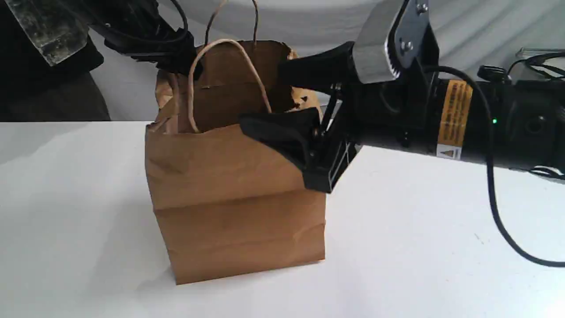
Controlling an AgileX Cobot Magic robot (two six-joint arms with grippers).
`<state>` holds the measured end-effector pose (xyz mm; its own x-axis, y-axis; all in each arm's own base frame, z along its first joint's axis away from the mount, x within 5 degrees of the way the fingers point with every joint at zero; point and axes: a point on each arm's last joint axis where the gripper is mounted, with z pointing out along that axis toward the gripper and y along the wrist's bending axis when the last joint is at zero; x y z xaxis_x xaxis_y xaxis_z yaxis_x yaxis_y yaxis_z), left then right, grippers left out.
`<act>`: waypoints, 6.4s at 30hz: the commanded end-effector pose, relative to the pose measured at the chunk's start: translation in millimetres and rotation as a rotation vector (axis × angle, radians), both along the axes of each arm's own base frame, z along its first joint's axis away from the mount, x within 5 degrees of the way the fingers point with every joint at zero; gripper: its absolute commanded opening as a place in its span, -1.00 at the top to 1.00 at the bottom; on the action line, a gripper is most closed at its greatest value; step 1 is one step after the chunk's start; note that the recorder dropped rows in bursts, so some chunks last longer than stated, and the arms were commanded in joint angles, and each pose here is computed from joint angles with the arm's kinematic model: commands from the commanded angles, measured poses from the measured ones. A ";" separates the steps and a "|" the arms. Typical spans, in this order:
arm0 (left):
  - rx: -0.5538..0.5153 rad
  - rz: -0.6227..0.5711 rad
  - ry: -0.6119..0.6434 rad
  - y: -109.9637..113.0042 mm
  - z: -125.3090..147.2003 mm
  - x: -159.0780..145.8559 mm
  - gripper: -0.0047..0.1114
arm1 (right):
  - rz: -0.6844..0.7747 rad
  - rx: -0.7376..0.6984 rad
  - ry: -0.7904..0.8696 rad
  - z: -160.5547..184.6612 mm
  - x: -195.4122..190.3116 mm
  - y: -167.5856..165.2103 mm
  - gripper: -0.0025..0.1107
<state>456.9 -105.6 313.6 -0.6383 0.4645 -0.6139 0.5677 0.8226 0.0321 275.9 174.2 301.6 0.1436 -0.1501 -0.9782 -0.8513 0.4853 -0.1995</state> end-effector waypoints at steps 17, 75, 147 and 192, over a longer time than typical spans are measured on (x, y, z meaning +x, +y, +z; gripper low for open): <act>-0.055 0.130 -0.186 21.8 96.0 -48.6 -0.44 | -0.208 -0.055 -0.183 44.3 -16.6 -24.4 -0.35; -0.585 -0.001 -1.155 62.2 -67.4 -382.9 -0.44 | -0.618 0.399 -0.200 -43.7 -210.5 -147.7 0.96; -0.401 0.603 -0.674 102.6 -122.4 -401.6 -0.44 | -0.698 0.335 0.069 -81.8 -204.2 -150.7 0.96; -0.349 0.604 -0.610 103.0 -129.2 -403.0 0.92 | -0.698 0.335 0.069 -81.8 -204.2 -150.7 0.96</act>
<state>54.2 -2.7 186.2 -0.2271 -0.1109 -0.9675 0.0083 0.9932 -0.1158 71.7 23.3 221.3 0.0637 0.1346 -0.9888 -0.3301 0.9379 0.1064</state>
